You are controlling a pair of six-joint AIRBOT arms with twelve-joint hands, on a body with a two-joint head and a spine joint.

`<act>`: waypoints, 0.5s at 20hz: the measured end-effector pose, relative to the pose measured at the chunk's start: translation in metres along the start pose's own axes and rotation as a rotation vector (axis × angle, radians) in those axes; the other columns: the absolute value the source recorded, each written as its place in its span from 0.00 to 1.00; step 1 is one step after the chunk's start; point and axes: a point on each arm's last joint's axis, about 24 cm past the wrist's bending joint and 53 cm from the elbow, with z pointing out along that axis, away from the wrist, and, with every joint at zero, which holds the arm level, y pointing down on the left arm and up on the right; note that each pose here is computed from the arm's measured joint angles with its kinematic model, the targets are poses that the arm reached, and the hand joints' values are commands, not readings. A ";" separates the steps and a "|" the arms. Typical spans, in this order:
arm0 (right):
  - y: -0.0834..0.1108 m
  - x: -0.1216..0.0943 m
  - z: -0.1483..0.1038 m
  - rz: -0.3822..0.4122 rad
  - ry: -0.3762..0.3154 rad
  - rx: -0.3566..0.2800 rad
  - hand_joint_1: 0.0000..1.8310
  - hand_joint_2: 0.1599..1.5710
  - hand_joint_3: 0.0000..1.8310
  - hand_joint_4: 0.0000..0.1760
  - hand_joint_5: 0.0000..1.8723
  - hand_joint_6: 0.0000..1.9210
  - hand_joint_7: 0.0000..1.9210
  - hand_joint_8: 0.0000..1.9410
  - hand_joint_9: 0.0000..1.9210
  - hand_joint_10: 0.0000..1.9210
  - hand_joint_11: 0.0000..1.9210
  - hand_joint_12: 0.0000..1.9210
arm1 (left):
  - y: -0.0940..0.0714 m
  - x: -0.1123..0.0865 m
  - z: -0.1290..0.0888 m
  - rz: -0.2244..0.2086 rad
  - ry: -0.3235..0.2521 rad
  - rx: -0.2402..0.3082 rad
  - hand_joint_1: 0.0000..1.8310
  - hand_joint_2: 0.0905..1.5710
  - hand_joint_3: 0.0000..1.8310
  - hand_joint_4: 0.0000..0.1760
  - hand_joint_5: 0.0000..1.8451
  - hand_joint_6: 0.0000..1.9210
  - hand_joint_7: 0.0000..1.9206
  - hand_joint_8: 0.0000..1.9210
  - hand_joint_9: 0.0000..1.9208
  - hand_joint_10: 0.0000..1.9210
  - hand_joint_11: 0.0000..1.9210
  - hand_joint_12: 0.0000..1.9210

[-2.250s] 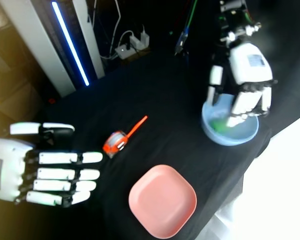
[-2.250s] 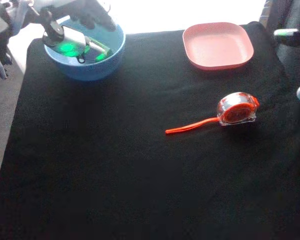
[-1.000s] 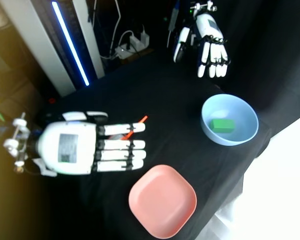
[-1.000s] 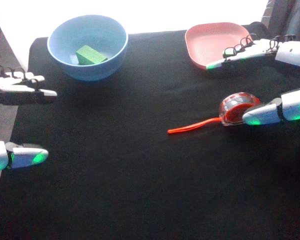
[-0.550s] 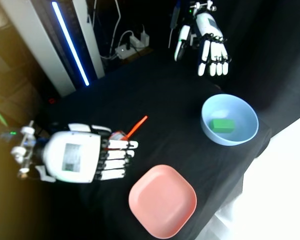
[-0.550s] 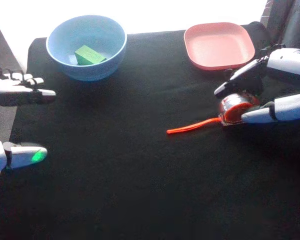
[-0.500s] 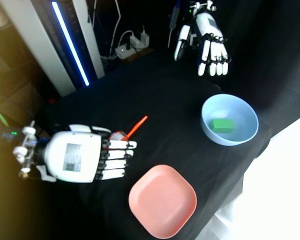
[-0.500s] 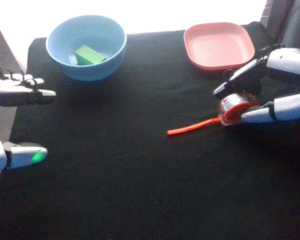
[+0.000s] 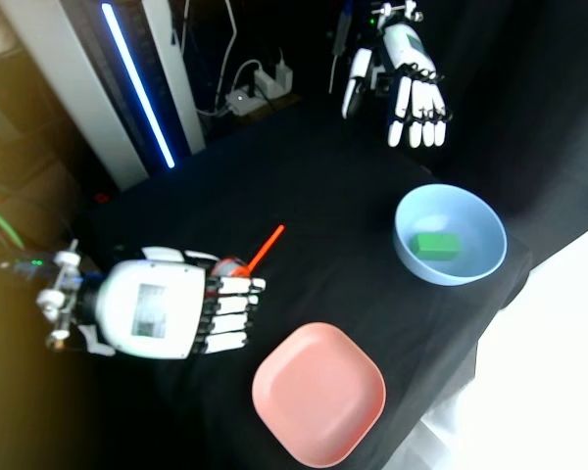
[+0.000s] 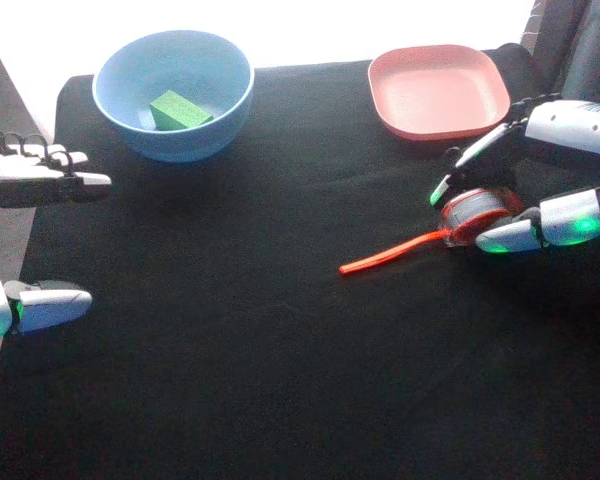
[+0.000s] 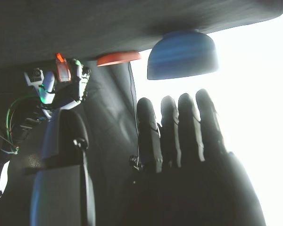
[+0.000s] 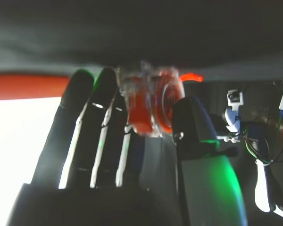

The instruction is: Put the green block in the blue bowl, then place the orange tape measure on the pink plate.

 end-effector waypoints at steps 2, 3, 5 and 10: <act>-0.001 0.000 0.000 -0.004 0.003 0.002 0.75 0.67 0.00 0.00 0.53 0.49 0.53 0.43 0.49 0.64 0.42 0.69 | 0.000 0.000 0.000 -0.001 0.000 0.001 0.51 0.64 0.00 0.00 0.31 0.00 0.20 0.00 0.13 0.00 0.00 0.36; -0.001 0.001 0.000 -0.002 0.006 0.003 0.76 0.65 0.00 0.00 0.55 0.48 0.54 0.39 0.50 0.62 0.43 0.67 | 0.000 0.000 0.000 -0.002 0.000 0.000 0.51 0.64 0.00 0.00 0.31 0.00 0.20 0.00 0.13 0.00 0.00 0.34; -0.001 -0.001 -0.001 0.018 0.004 0.002 0.72 0.65 0.00 0.00 0.63 0.22 0.53 0.60 0.52 0.72 0.49 0.84 | 0.000 0.000 -0.001 -0.003 -0.002 0.003 0.51 0.64 0.00 0.00 0.31 0.00 0.20 0.00 0.13 0.00 0.00 0.32; 0.053 -0.028 -0.010 0.010 -0.029 -0.135 0.76 0.63 0.00 0.00 0.58 0.48 0.61 0.29 0.52 0.53 0.39 0.69 | -0.001 -0.001 -0.005 -0.011 -0.010 0.009 0.51 0.64 0.00 0.00 0.32 0.00 0.21 0.00 0.13 0.00 0.00 0.37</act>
